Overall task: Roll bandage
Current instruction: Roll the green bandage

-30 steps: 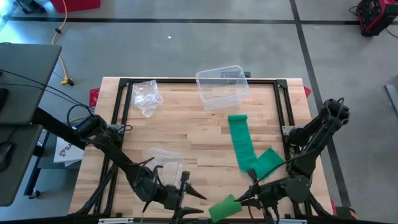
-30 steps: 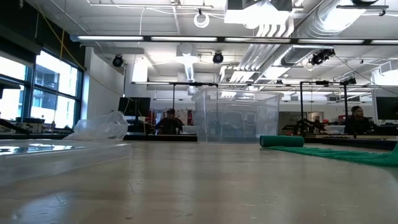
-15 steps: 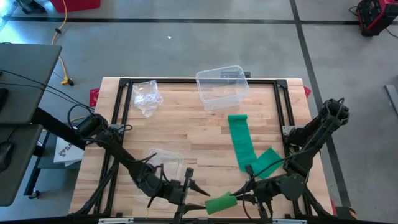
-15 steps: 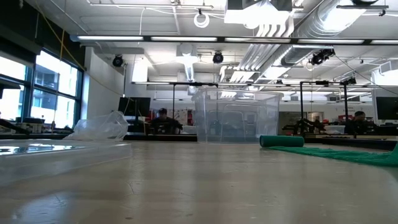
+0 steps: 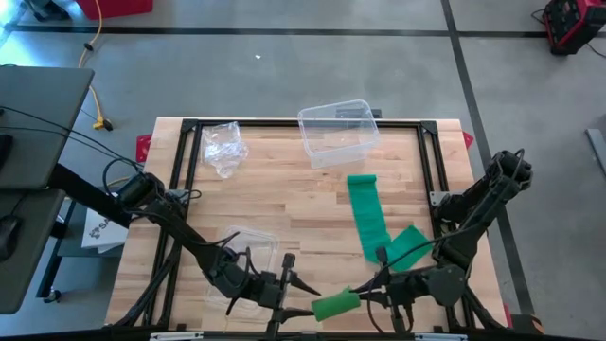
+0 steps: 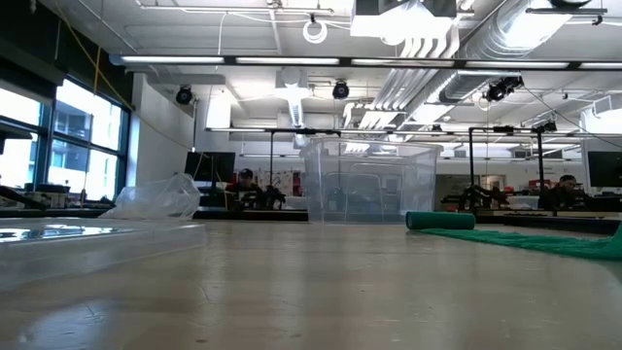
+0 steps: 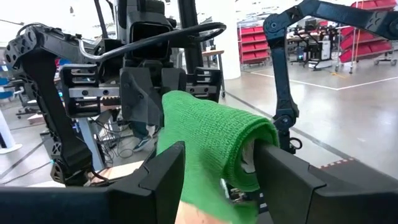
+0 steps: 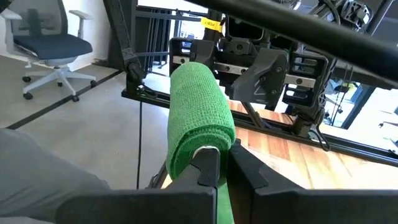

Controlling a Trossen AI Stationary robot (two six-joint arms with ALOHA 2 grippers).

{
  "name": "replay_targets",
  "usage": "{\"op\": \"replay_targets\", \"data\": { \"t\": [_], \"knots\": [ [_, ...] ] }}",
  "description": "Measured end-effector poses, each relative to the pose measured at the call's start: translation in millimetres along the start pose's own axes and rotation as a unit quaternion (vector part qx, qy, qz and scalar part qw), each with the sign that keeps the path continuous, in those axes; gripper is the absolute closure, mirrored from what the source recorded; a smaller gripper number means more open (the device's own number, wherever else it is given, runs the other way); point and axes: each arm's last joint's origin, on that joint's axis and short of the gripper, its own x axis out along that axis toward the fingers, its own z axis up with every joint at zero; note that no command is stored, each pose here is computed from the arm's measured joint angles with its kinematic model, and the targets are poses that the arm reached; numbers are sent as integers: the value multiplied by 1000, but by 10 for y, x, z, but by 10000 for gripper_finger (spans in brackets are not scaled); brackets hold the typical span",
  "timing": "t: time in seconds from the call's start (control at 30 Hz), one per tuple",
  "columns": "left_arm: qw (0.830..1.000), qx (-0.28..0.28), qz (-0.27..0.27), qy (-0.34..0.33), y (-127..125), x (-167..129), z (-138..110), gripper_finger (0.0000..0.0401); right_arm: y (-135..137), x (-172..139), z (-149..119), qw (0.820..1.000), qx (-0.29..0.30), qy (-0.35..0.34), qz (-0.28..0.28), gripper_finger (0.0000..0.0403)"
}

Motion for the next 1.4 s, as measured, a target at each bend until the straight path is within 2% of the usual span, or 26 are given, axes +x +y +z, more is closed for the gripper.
{"op": "replay_targets", "data": {
  "t": [0.17,0.37,0.43,0.53,0.67,0.83,0.9,0.97,1.07,1.2,1.3,1.4],
  "knots": [
    [1000,4,7,8,39,17,-22,248,-5,0,-10,1000,0,4,-9,402],
    [999,8,9,32,45,19,-71,361,-12,-2,-51,999,3,22,-24,389],
    [999,-1,17,41,50,18,-91,387,-15,-4,-86,999,6,36,-27,379],
    [997,-21,43,68,64,12,-149,387,-39,-14,-180,995,23,72,-57,353],
    [990,-68,89,87,111,-67,-374,395,-84,-47,-352,985,51,134,-98,299],
    [970,-186,129,87,270,-308,-872,398,-138,-136,-549,964,97,214,-124,240],
    [959,-225,156,79,372,-446,-1069,398,-130,-146,-612,957,103,242,-119,232],
    [949,-252,172,78,472,-577,-1240,398,-77,-97,-690,956,84,261,-107,230],
    [936,-281,192,86,603,-740,-1441,399,63,60,-858,957,35,272,-92,230],
    [918,-313,219,109,714,-885,-1662,399,191,418,-1167,958,7,271,-91,229],
    [905,-339,231,113,741,-923,-1767,399,64,709,-1358,955,-1,277,-102,229],
    [897,-359,238,102,739,-942,-1830,399,-147,976,-1482,955,-11,290,-59,229]
  ]
}}
